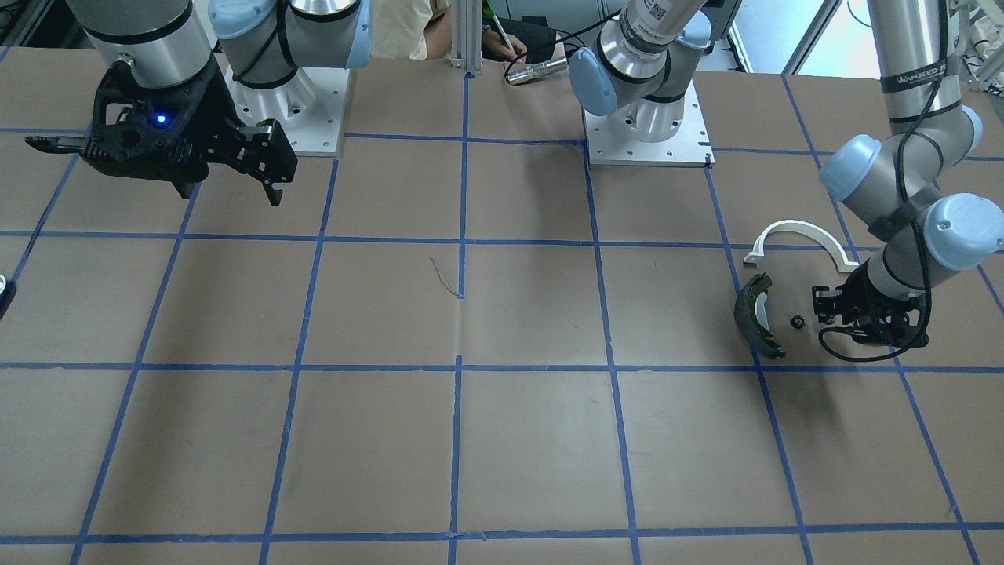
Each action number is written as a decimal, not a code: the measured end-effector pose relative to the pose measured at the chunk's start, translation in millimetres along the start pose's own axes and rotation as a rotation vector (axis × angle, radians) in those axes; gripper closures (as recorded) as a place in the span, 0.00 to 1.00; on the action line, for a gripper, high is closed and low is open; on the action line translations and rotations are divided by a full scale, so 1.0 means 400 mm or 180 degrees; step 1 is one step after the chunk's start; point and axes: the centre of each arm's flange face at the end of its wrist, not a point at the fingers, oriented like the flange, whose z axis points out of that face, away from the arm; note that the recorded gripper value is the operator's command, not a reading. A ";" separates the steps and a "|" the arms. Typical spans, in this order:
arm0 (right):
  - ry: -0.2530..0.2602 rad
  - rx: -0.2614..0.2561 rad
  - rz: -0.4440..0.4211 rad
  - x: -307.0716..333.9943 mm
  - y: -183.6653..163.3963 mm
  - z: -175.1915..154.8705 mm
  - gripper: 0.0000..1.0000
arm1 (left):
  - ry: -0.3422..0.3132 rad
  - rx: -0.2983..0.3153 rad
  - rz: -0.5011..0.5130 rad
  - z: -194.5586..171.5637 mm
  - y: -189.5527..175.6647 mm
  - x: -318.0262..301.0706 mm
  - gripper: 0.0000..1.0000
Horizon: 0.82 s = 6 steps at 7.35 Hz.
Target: Place bearing gear from tray to pile
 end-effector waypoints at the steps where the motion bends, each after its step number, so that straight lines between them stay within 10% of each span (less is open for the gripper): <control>1: 0.0001 -0.0004 0.0000 0.000 0.000 0.001 0.00 | 0.0008 -0.0002 0.0004 0.004 -0.002 -0.001 0.00; 6: 0.0001 -0.0005 -0.0015 0.000 0.001 0.003 0.00 | 0.0090 0.0186 0.0071 -0.187 -0.053 0.097 0.00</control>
